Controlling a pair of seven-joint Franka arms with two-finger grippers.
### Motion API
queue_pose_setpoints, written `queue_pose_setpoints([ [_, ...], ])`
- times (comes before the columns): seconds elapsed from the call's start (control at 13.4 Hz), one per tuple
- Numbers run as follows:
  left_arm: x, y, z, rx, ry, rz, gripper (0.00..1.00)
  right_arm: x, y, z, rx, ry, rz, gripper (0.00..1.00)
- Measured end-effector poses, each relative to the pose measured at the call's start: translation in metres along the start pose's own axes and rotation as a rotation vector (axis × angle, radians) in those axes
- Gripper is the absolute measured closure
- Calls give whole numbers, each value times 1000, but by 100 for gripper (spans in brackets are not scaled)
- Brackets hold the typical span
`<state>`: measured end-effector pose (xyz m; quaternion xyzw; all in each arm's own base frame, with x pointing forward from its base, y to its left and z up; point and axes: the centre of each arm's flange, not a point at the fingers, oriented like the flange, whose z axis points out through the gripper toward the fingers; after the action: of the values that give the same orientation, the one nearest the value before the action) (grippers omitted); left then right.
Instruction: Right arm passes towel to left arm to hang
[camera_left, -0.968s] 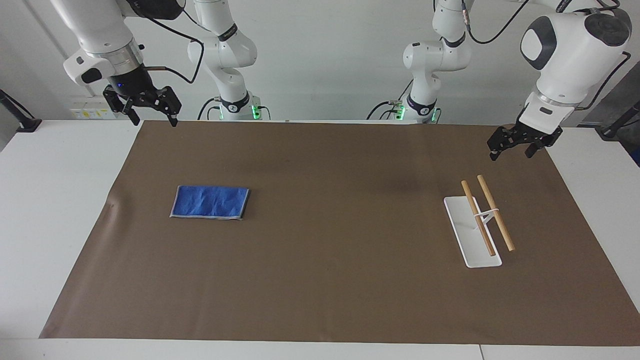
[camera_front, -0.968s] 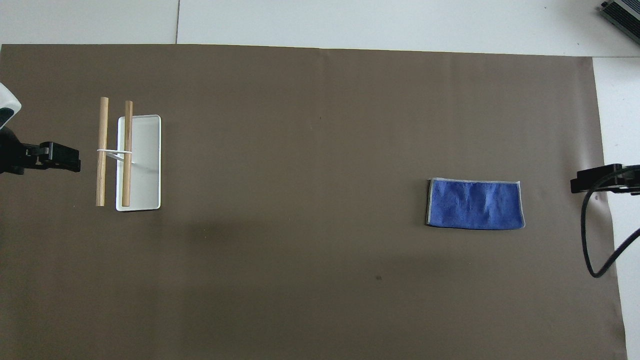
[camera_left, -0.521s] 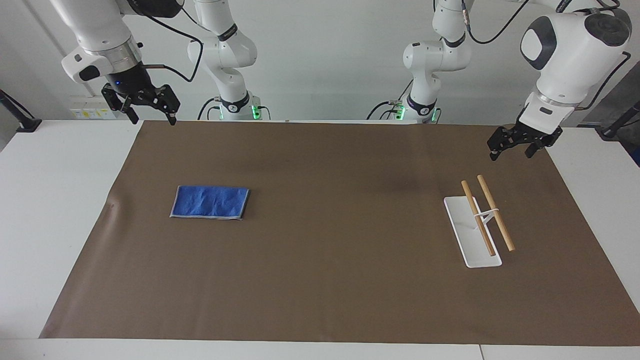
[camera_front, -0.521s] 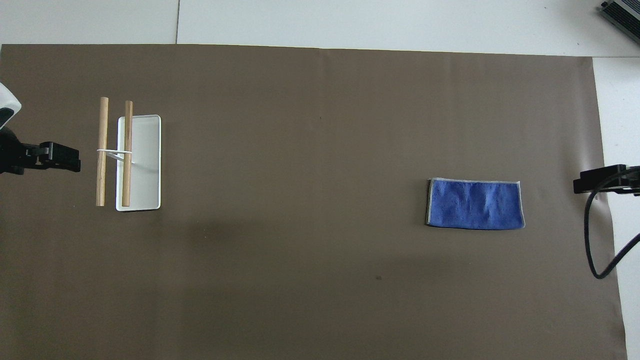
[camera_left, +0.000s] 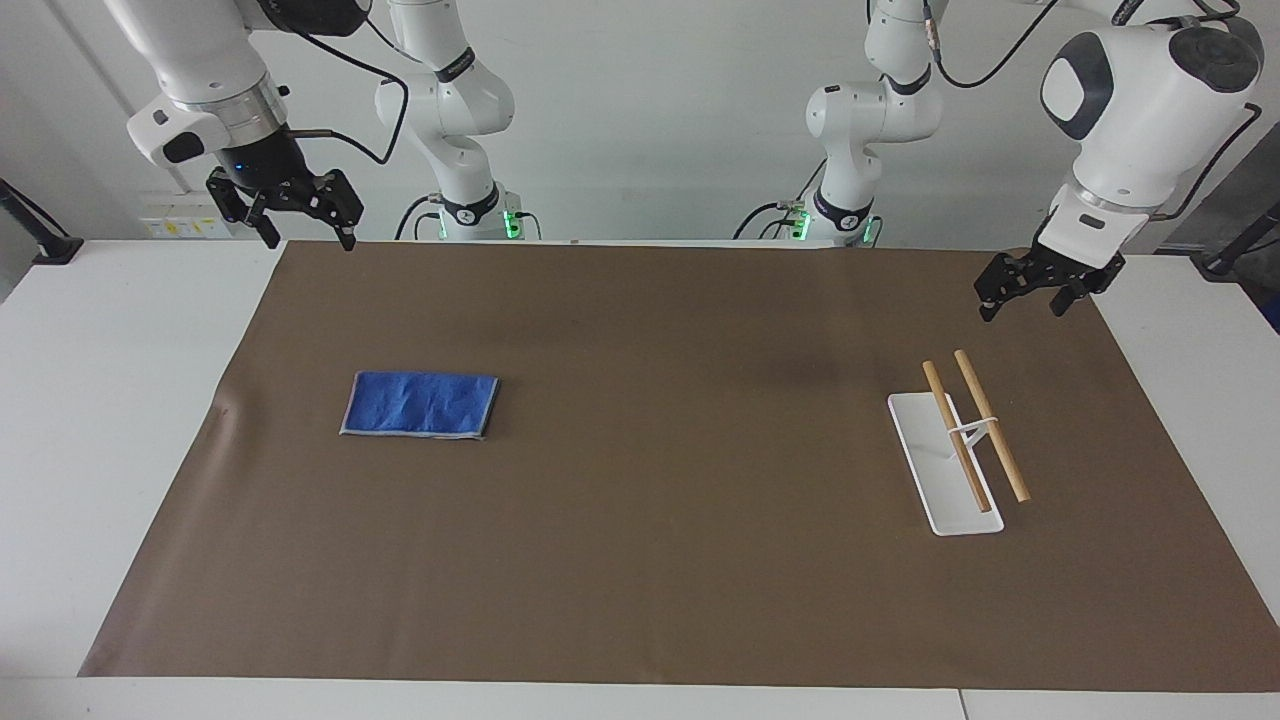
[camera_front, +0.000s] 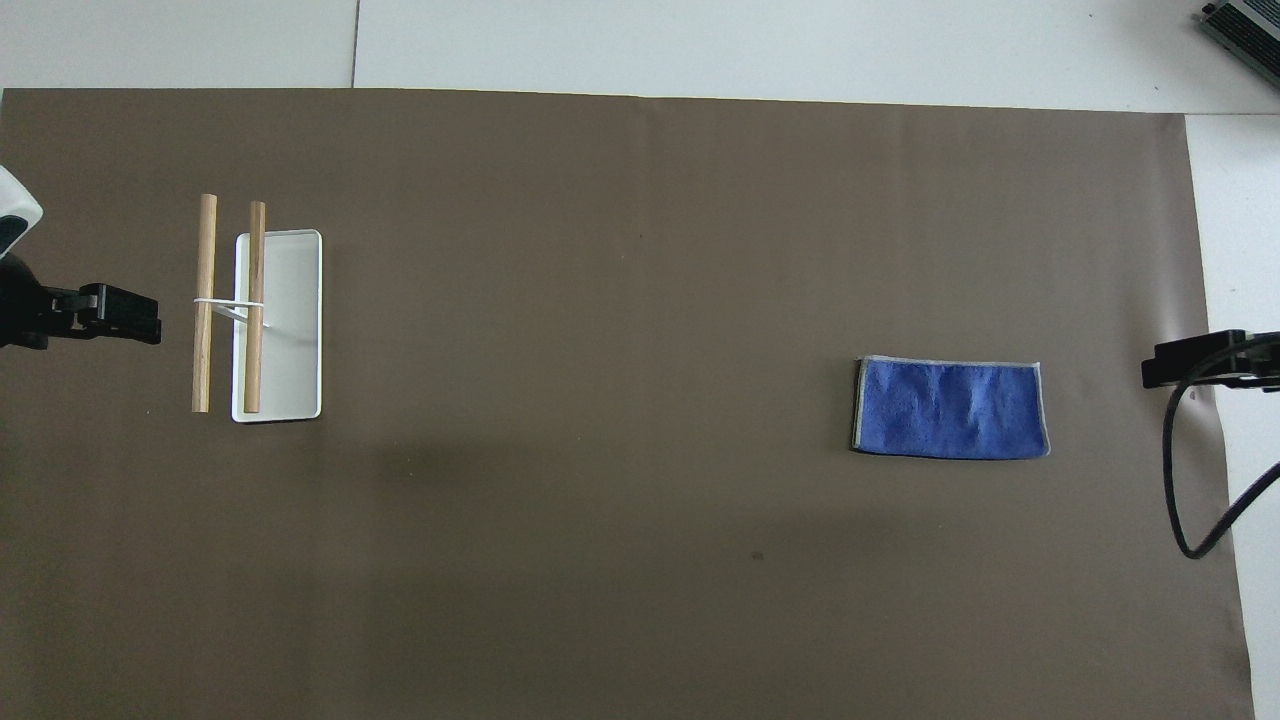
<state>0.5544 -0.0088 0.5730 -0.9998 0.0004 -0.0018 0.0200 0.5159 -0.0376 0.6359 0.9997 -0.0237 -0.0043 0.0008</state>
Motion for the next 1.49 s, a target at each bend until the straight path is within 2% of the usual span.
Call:
queue_pose_setpoints([
  [1.12,0,0,0,0,0,0,0,-4,-1,6,1,-16,-2,0],
  [1.49,0,0,0,0,0,0,0,0,-1,10,1,6,-2,0],
])
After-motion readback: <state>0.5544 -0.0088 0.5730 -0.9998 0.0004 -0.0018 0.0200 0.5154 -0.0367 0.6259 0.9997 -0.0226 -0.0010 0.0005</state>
